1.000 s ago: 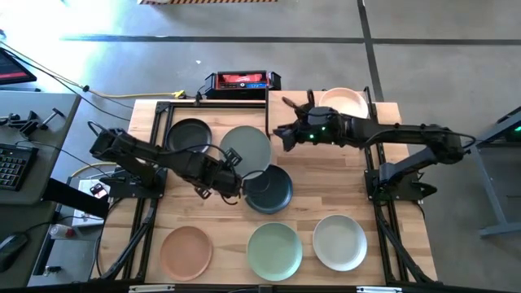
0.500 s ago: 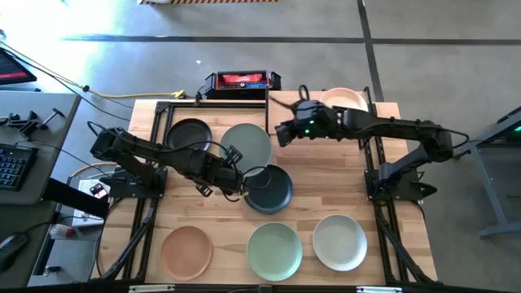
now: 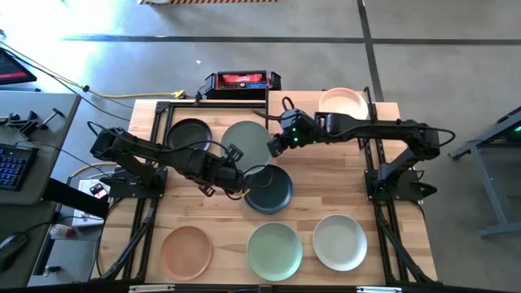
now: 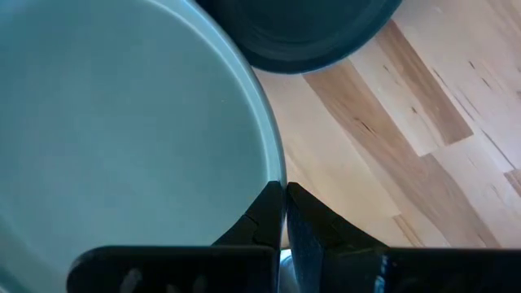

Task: Place and stack plates onto a shelf
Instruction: Stack the blue plate on top of the orange plate on the shelf

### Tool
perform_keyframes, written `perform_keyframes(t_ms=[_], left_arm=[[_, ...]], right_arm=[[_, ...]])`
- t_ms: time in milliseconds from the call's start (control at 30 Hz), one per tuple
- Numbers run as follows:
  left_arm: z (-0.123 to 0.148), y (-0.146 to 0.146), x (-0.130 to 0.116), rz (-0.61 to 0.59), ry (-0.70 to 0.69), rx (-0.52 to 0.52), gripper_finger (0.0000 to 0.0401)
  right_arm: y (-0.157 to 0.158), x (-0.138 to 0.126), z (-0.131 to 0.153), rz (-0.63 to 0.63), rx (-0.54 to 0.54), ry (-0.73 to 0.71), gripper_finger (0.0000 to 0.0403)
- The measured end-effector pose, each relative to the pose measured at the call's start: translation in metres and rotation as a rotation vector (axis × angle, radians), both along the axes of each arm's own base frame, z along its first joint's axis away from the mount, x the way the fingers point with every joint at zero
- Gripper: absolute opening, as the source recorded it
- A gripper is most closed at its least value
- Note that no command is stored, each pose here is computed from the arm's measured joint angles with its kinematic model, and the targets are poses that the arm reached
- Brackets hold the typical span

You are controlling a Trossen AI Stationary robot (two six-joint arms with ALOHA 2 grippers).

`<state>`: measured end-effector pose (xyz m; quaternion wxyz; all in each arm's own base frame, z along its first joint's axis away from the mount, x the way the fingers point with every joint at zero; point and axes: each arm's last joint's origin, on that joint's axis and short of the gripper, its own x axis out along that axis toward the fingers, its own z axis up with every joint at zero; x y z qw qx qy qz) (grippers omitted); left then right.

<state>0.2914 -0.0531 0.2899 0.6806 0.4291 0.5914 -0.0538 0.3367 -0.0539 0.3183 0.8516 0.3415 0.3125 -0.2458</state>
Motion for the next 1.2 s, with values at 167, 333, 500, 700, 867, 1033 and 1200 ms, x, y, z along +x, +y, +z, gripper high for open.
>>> perform_keyframes(t_ms=[167, 333, 500, 700, 867, 1033, 1200], left_arm=[[0.0005, -0.0004, 0.002, 0.002, -0.023, -0.002, 0.0], [0.0015, -0.0008, 0.005, 0.006, -0.06, 0.0, 0.0001], [0.0018, -0.001, 0.0061, 0.006, -0.072, -0.003, 0.0001], [0.0021, -0.001, 0.0064, 0.026, -0.088, 0.002, 0.0006], [0.0022, -0.0008, 0.0064, 0.046, -0.098, 0.003, 0.0022], [0.0014, 0.001, 0.0068, 0.103, -0.114, -0.069, 0.0048], [0.0007, 0.0044, 0.0075, 0.148, -0.119, -0.141, 0.0083]], right_arm=[[0.0007, 0.0003, -0.0038, -0.006, 0.012, 0.026, 0.0126], [0.0006, 0.0011, -0.0054, -0.01, 0.017, 0.032, 0.0102], [0.0006, 0.001, -0.0055, -0.012, 0.016, 0.032, 0.0043], [-0.0002, 0.0008, -0.0056, -0.024, 0.019, 0.032, 0.001], [-0.0004, 0.0007, -0.0057, -0.021, 0.02, 0.032, 0.0002], [0.0001, 0.0007, -0.0058, -0.021, 0.029, 0.032, 0.0001], [0.0, 0.0004, -0.0061, -0.024, 0.03, 0.036, 0.0]])
